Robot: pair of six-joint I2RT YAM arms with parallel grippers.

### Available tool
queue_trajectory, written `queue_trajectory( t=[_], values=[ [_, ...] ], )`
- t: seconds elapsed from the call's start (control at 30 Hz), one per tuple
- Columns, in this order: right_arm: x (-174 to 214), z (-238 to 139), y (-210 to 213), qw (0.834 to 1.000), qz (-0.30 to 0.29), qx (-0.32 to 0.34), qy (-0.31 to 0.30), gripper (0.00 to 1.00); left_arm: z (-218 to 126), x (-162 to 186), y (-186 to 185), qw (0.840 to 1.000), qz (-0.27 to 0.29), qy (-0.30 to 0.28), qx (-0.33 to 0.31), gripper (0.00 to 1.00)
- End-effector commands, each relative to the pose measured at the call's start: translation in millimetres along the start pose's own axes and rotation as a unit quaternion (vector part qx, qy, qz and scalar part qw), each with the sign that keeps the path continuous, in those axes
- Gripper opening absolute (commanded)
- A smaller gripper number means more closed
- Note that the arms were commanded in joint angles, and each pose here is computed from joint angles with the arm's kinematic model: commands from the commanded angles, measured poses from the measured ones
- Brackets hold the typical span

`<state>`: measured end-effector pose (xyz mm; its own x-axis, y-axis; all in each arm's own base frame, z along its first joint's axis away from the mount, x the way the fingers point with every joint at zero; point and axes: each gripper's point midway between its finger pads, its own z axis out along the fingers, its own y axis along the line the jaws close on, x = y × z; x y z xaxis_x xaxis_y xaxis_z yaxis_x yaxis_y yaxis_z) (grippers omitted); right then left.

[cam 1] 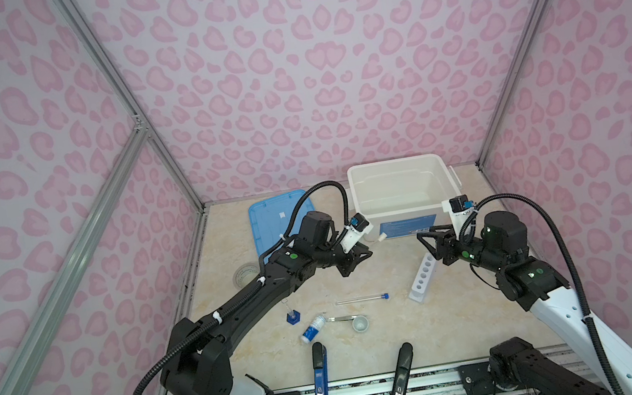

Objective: Organize the chemistry lab equipment
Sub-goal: 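Lift the white-capped tube with the left gripper while the right gripper approaches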

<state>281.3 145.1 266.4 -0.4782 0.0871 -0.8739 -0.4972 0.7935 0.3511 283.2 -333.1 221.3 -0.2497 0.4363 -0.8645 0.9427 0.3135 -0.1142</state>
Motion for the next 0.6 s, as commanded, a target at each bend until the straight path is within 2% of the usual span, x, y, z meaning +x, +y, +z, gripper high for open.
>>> queue_trajectory(
  t=[0.0, 0.4, 0.57],
  values=[
    [-13.2, 0.5, 28.9, 0.997, 0.0, -0.073, -0.018, 0.5, -10.0, -28.2, -17.1, 0.997, -0.003, -0.061, 0.054, 0.19],
    [-21.2, 23.9, 76.8, 0.985, -0.004, -0.169, -0.023, 0.45, -18.8, -39.8, -28.0, 0.992, -0.005, -0.086, 0.088, 0.2],
    [-22.9, 33.5, 83.1, 0.984, -0.004, -0.179, -0.024, 0.44, -20.7, -39.8, -29.3, 0.992, -0.003, -0.085, 0.088, 0.2]
  ],
)
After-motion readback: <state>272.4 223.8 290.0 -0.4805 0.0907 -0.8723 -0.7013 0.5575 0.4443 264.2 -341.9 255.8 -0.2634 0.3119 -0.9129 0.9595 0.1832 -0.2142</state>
